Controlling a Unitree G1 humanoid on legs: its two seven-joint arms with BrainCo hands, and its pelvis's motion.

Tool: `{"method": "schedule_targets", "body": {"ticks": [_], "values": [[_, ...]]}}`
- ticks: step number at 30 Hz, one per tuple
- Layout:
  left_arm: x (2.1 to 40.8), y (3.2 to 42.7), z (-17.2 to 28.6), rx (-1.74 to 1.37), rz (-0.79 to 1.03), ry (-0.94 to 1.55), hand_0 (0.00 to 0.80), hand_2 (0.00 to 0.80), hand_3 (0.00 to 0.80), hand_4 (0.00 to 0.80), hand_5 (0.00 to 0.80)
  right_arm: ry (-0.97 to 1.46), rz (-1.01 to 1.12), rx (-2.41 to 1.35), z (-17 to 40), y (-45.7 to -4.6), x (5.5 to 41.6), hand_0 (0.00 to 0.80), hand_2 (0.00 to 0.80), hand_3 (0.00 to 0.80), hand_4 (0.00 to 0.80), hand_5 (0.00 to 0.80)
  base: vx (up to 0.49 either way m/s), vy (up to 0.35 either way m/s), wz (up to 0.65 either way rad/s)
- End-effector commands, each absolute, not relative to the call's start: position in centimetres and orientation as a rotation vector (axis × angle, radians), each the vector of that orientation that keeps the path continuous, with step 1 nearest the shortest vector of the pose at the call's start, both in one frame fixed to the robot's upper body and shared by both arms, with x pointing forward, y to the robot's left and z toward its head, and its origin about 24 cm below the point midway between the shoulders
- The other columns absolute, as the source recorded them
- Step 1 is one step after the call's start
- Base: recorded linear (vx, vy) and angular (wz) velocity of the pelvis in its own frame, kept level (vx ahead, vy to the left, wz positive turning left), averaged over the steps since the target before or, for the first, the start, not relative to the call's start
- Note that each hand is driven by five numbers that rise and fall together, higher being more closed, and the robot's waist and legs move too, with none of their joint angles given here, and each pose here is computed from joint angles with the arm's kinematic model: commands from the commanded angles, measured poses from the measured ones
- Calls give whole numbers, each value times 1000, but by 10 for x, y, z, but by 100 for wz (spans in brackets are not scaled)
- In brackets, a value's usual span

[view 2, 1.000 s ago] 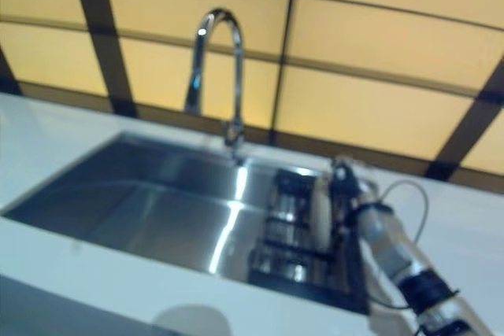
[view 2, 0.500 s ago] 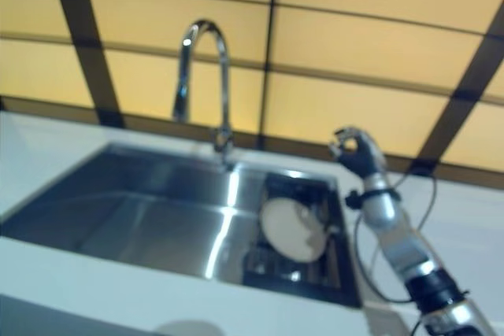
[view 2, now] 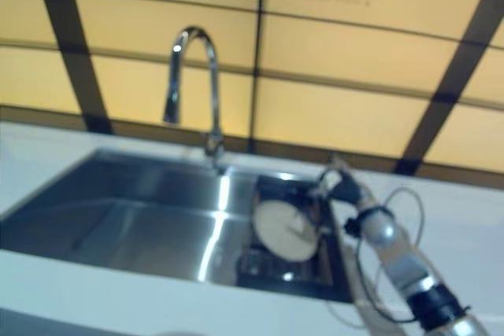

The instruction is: Take plates into dishwasher

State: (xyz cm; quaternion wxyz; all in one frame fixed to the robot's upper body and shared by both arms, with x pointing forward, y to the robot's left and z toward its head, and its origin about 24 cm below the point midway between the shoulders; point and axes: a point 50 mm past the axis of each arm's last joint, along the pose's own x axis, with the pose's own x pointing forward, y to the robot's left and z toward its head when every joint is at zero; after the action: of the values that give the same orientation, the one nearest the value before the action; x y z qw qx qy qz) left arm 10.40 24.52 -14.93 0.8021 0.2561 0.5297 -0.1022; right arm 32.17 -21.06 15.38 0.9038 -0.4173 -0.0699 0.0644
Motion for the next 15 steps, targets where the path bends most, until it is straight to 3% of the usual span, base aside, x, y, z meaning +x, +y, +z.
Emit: {"method": "schedule_targets", "body": {"ticks": [1,15], "values": [[111,246,-150,583,-219,1136,0,0,0,0,0,-257,202,-905,182,-195,321,0,0,0,0,0,0,0,0],[112,248,-148,576,-193,1122,0,0,0,0,0,-160,414,-908,156,-181,300,0,0,0,0,0,0,0,0]]}}
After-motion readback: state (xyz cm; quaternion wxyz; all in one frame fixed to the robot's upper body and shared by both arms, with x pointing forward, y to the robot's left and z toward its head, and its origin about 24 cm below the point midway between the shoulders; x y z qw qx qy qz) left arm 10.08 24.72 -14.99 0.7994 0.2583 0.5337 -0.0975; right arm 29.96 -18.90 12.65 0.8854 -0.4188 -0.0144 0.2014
